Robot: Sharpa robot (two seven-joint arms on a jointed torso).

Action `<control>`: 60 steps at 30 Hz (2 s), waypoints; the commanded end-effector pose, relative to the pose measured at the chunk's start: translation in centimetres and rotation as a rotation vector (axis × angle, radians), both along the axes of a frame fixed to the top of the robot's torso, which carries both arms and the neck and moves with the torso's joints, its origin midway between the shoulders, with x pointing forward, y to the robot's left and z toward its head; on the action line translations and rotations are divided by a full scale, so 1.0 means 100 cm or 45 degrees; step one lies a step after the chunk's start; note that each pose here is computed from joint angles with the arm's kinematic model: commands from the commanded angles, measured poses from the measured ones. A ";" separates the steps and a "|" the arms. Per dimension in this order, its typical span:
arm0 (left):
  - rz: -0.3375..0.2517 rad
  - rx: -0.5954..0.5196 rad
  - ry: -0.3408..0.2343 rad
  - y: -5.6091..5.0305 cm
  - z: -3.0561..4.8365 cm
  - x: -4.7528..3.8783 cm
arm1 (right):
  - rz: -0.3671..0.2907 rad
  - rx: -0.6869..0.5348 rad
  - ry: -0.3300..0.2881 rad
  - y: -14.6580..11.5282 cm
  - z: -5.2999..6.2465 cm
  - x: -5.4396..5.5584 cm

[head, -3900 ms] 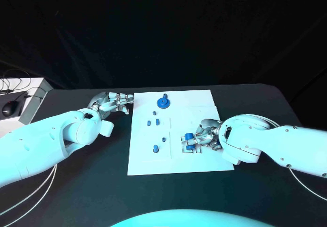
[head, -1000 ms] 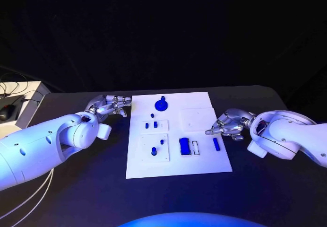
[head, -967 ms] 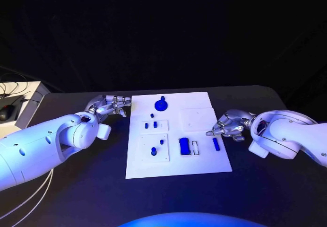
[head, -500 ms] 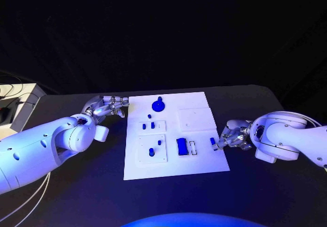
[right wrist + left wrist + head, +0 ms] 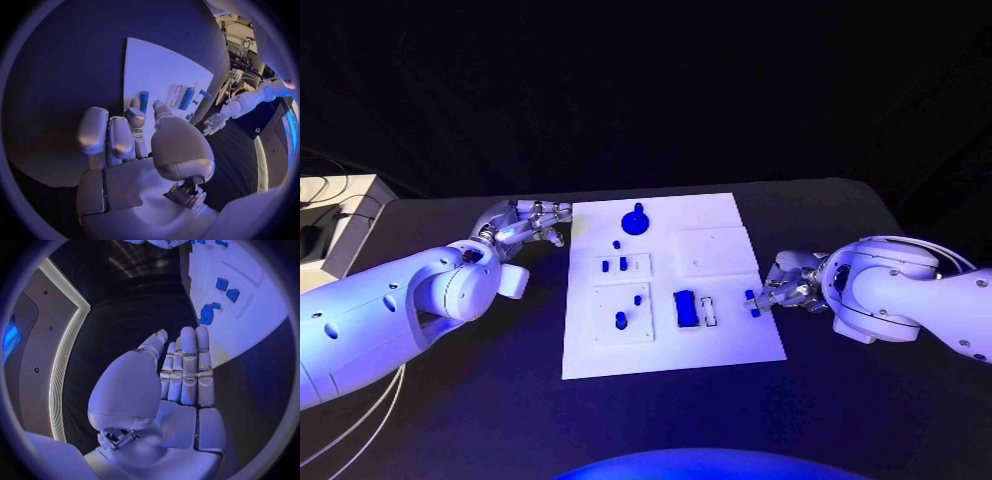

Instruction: Assemble the parts on the task board

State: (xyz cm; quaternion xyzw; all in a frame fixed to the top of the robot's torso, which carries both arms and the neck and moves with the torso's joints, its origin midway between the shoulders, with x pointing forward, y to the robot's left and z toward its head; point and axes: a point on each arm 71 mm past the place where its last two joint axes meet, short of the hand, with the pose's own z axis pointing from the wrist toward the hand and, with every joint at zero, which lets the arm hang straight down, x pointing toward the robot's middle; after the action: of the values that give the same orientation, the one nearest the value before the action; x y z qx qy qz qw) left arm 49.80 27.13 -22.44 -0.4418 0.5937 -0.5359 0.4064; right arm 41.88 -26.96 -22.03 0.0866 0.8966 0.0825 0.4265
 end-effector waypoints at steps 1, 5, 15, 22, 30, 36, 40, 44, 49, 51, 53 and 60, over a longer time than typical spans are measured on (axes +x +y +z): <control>-0.022 -0.025 -0.017 -0.002 0.0014 -0.0007 | -0.001 -0.044 -0.051 0.001 0.000 0.002; -0.022 -0.025 -0.016 -0.002 0.0014 -0.0007 | 0.026 -0.082 -0.080 0.004 0.000 0.004; -0.024 -0.025 -0.015 -0.002 0.0015 -0.0009 | 0.102 -0.160 -0.065 0.013 -0.014 0.003; -0.021 -0.023 -0.013 -0.002 0.0016 -0.0012 | 0.126 -0.196 -0.037 0.013 -0.021 0.003; -0.016 -0.020 -0.009 -0.001 0.0014 -0.0013 | 0.156 -0.216 0.003 0.013 -0.025 0.003; -0.013 -0.018 -0.007 -0.001 0.0013 -0.0013 | 0.159 -0.174 0.041 0.015 -0.028 0.002; -0.011 -0.017 -0.005 -0.001 0.0012 -0.0013 | 0.122 -0.108 0.055 0.014 -0.028 0.002; -0.010 -0.016 -0.003 -0.001 0.0011 -0.0013 | 0.059 -0.037 0.062 0.011 -0.029 0.003; -0.008 -0.014 -0.001 0.000 0.0009 -0.0012 | -0.030 0.061 0.077 0.007 -0.029 0.003; -0.007 -0.013 0.000 0.000 0.0008 -0.0012 | -0.059 0.100 0.085 0.006 -0.029 0.003; -0.007 -0.013 0.001 0.000 0.0008 -0.0012 | -0.081 0.132 0.092 0.006 -0.028 0.002; -0.007 -0.012 0.003 0.000 0.0006 -0.0011 | -0.116 0.216 0.090 0.009 -0.020 0.001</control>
State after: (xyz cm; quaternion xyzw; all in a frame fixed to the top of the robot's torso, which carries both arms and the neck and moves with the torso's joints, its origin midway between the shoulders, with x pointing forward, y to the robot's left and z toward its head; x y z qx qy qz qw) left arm 49.72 27.27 -22.41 -0.4433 0.5935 -0.5353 0.4059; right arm 42.52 -26.44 -23.43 0.1405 0.8906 0.1189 0.4158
